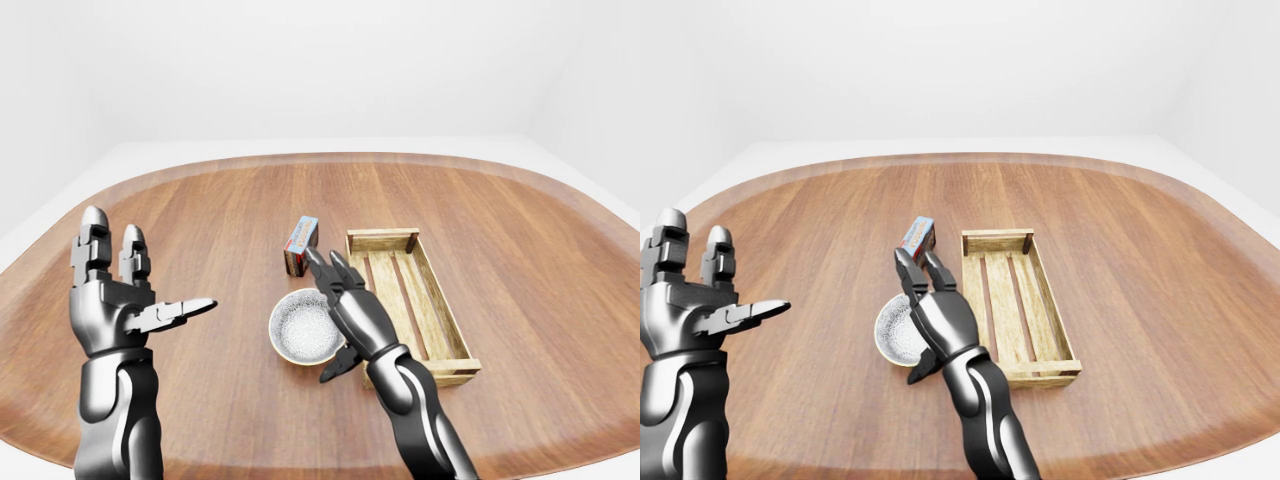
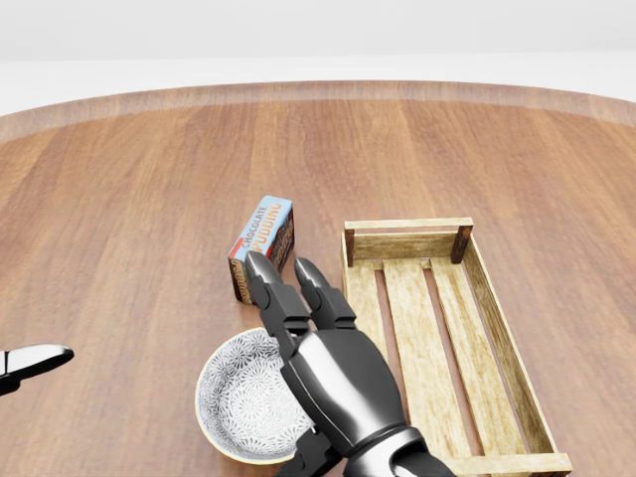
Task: Pick up the bowl on the left and put it in the tray.
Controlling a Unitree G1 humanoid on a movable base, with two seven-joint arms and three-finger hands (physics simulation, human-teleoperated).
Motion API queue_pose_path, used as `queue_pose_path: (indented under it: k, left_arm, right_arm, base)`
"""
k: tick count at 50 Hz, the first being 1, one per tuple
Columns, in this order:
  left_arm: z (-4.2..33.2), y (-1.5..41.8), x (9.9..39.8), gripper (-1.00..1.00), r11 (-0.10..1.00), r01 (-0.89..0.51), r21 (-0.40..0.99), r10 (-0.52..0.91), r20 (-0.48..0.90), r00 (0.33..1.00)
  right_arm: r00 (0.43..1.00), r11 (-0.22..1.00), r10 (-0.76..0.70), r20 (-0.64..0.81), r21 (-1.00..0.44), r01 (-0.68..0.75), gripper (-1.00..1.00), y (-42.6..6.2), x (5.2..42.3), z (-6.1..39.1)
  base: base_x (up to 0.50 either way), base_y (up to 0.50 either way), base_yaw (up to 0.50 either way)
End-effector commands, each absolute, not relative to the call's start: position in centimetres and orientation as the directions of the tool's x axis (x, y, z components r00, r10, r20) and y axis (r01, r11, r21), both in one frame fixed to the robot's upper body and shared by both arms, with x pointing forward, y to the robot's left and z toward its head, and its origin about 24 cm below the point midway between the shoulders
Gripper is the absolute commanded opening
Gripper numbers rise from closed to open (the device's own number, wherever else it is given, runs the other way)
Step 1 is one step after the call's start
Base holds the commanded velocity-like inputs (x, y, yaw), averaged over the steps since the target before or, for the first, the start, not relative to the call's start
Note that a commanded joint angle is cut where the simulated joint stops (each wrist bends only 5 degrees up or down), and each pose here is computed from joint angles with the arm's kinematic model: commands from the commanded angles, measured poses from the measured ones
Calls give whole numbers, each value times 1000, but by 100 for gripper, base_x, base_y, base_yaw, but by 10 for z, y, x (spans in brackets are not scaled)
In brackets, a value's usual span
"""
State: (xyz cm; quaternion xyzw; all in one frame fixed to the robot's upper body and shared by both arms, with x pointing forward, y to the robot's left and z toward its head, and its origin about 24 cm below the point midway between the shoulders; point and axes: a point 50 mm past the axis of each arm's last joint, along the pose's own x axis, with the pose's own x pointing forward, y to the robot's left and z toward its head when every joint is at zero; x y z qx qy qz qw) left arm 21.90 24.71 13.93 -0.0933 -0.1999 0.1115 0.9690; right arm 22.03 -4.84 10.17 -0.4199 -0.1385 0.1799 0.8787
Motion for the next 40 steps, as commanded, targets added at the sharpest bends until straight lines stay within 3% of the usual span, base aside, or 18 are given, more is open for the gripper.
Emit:
queue_pose_path:
  k: [1,40]
  left_arm:
    - [139,248,220,100,957,-182,-227,256,365,895]
    - [138,248,221,100,956,-185,-227,258,359,897]
  right_arm:
    - [912,529,409,16,-819,-223,100,-45,227,81]
    - [901,487,420,-110,-810,-326,100,-41,228,52]
  base:
    - [0,0,0]
    - [0,0,0]
